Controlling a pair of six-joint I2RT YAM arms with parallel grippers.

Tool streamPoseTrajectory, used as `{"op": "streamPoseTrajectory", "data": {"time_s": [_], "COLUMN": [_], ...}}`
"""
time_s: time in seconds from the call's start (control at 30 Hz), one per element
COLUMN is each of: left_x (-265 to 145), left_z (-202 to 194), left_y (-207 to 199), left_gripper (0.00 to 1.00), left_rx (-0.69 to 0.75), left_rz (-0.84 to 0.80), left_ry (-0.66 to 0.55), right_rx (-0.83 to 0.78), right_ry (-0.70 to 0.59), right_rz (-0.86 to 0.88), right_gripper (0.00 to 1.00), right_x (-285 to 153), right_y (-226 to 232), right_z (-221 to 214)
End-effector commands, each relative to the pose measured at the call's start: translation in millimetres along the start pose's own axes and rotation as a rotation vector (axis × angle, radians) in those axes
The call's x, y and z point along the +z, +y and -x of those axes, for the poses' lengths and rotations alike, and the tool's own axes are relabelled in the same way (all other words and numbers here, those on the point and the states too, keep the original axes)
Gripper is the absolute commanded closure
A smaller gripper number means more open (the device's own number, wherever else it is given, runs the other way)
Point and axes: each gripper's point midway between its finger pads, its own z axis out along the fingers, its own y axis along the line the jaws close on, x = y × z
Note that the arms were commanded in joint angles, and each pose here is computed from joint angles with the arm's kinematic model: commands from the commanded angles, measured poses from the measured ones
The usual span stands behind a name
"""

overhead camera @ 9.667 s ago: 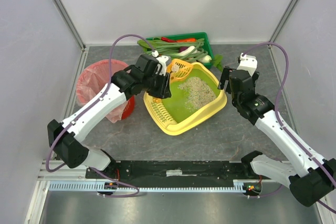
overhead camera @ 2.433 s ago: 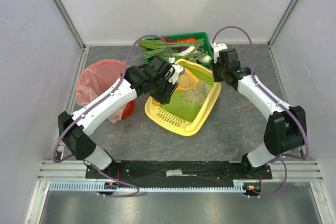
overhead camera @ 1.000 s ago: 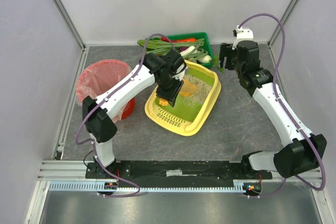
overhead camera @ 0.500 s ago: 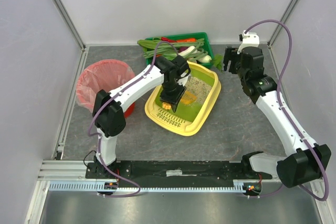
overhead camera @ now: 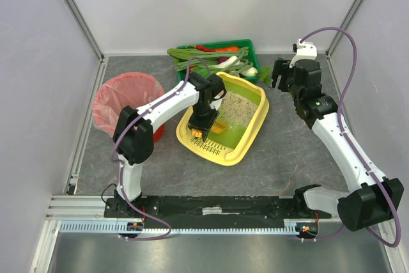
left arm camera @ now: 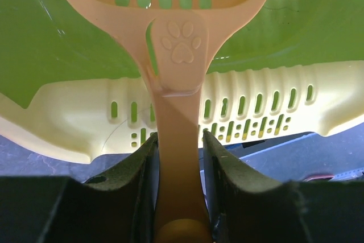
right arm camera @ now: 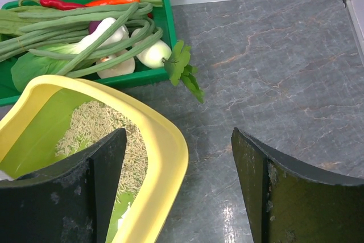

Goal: Clean the litter box

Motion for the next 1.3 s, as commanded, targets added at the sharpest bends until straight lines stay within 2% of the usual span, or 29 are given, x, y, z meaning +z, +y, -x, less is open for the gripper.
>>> {"op": "streamPoseTrajectory", "data": {"time_s": [0.0, 0.17, 0.6, 0.97, 1.27], "left_x": [3.7, 13.0, 19.7, 28.3, 26.1], "left_z": [-3.0, 7.5, 58.3, 77.1, 101.2], "left_y": [-3.0, 4.9, -1.1, 4.9, 6.2], "left_gripper": [0.98, 0.98, 0.98, 0.98, 0.98], "left_rx": [-0.011, -0.012, 0.027, 0.063, 0.062], "left_rz": [-0.021, 0.02, -0.011, 0.018, 0.04], "left_ry": [0.037, 0.049, -0.039, -0.07, -0.167], "right_rx": [0.045, 0.045, 0.058, 0.077, 0.087], "right_ry": [-0.064, -0.05, -0.046, -0.04, -0.035], "right_rz": [0.04, 0.045, 0.034, 0.033, 0.037], "right_gripper": [0.18, 0.17, 0.18, 0.18, 0.18], "right_x": [-1.3, -2.1, -5.1, -7.7, -9.3], "right_y": [9.4, 9.9, 6.9, 5.9, 6.4], "right_z": [23.4, 19.3, 15.2, 11.2, 7.8]}}
